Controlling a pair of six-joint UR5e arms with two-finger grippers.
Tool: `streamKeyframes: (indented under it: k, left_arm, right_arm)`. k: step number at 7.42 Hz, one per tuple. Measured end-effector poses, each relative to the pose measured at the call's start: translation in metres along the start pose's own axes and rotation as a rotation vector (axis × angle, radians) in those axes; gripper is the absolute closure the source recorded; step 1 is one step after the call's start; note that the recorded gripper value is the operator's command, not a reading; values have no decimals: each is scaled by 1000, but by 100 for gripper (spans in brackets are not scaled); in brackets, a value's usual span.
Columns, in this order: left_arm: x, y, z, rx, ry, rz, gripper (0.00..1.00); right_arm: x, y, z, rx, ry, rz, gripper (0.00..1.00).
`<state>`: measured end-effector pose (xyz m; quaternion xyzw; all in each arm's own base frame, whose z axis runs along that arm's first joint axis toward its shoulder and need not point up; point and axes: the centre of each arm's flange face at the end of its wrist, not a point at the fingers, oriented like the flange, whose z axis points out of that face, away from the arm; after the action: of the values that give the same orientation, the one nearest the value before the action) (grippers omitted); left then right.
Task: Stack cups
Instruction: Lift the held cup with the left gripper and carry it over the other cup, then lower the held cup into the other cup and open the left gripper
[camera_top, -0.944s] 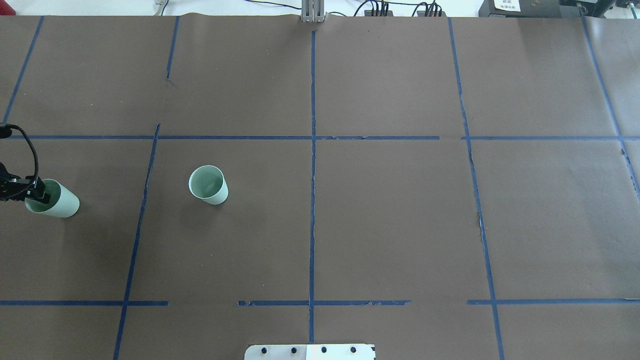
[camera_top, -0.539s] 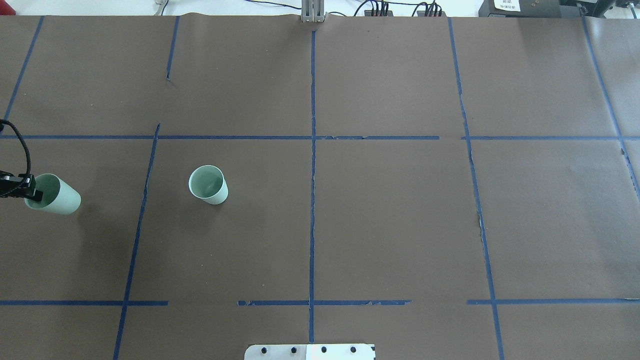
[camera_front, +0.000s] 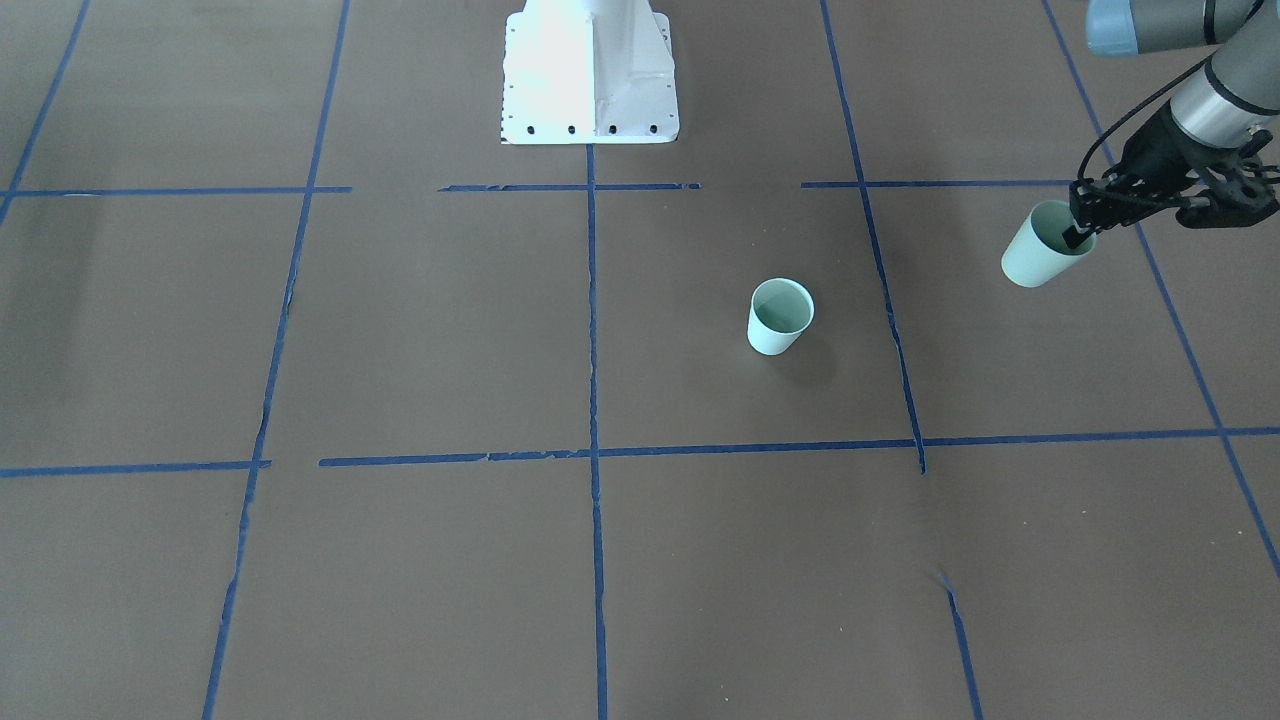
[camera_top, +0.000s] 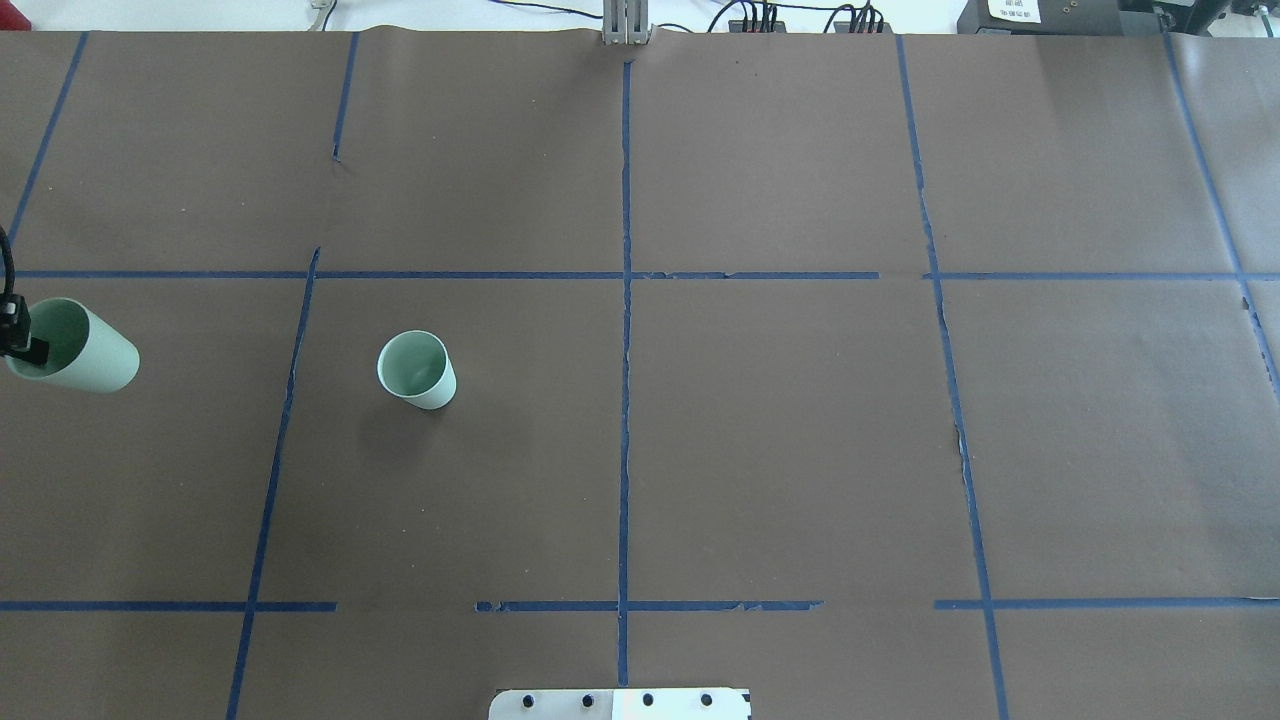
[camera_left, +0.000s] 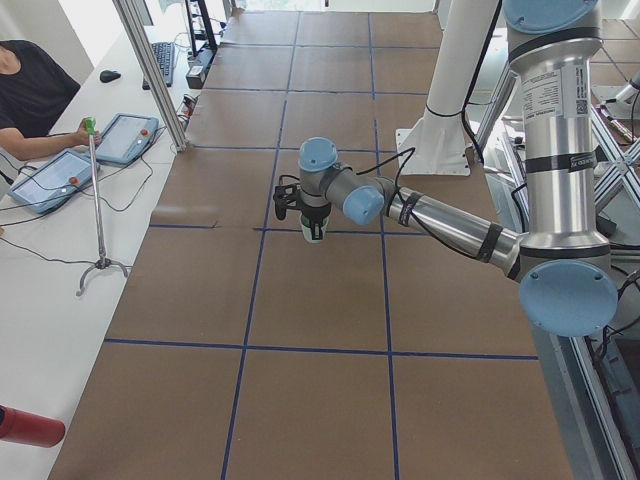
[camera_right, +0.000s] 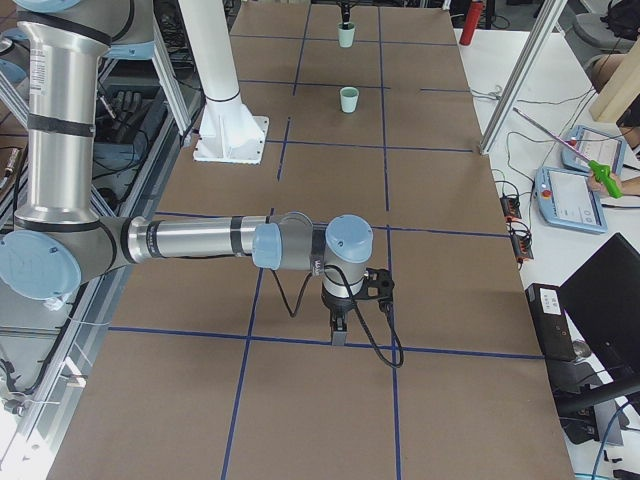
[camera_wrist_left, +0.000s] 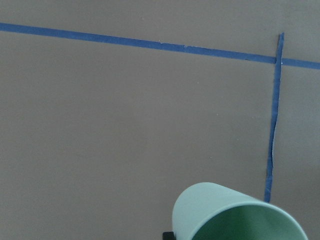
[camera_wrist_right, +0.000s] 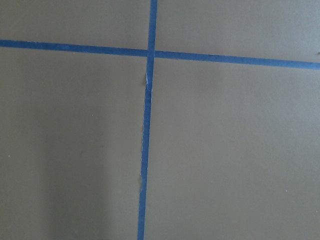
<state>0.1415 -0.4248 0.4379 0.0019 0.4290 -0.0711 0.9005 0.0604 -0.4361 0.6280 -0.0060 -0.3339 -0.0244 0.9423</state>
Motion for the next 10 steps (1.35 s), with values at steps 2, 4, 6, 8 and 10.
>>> streamKeyframes:
  k: [2, 4, 6, 8, 10]
  left_arm:
    - [72, -35, -39, 0, -26, -42, 100]
    - [137, -38, -43, -34, -21, -84, 100]
    - [209, -27, -16, -89, -2, -121, 100]
    - [244, -18, 23, -128, 20, -137, 100]
    - [254, -17, 46, -138, 34, -148, 100]
  right_arm:
    - [0, 0, 0, 0, 0, 0, 0]
    - [0, 0, 0, 0, 0, 0, 0]
    - [0, 0, 0, 0, 0, 0, 0]
    - [0, 0, 0, 0, 0, 0, 0]
    - [0, 0, 0, 0, 0, 0, 0]
